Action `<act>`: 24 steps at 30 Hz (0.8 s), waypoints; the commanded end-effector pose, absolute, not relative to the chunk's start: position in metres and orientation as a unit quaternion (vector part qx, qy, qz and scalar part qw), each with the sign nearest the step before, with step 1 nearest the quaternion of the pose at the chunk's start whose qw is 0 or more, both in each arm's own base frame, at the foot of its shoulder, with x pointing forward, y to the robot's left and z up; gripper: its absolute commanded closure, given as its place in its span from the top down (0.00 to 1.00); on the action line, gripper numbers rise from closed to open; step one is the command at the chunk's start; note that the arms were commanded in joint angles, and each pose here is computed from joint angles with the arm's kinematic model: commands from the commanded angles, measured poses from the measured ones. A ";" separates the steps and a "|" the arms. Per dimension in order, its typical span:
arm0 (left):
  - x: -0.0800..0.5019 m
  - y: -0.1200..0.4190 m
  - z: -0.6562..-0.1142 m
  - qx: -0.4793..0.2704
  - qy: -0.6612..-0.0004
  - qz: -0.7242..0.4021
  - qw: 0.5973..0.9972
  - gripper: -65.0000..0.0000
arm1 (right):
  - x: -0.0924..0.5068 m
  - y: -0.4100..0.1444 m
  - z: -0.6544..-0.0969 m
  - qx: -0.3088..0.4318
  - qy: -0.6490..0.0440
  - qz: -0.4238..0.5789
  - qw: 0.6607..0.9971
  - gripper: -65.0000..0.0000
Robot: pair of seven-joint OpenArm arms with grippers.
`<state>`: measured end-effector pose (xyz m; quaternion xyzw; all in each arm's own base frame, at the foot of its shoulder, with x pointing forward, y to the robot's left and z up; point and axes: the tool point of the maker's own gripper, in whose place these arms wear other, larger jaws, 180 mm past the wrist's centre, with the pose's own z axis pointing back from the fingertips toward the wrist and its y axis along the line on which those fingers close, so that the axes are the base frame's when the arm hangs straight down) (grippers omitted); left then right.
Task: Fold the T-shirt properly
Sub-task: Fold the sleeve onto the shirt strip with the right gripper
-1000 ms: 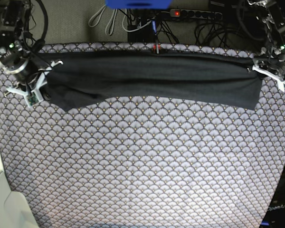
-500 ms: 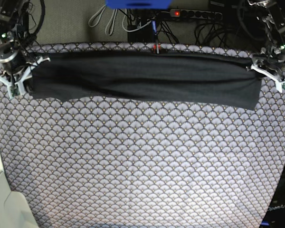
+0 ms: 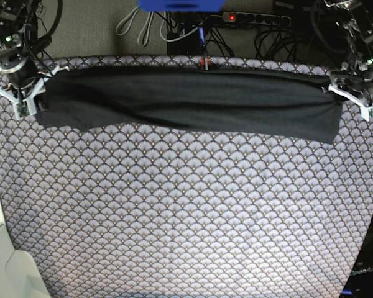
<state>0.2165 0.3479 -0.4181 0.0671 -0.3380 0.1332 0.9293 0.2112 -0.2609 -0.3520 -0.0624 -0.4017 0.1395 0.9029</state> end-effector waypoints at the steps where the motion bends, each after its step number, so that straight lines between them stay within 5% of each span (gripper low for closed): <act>1: 0.221 0.354 -0.410 0.073 -0.349 0.125 0.926 0.40 | 0.216 -0.262 -0.342 -0.066 -0.419 0.142 0.894 0.00; 24: 0.222 0.354 -0.408 0.074 -0.351 0.124 0.925 0.40 | 0.192 -0.271 -0.377 -0.047 -0.382 0.096 0.918 0.00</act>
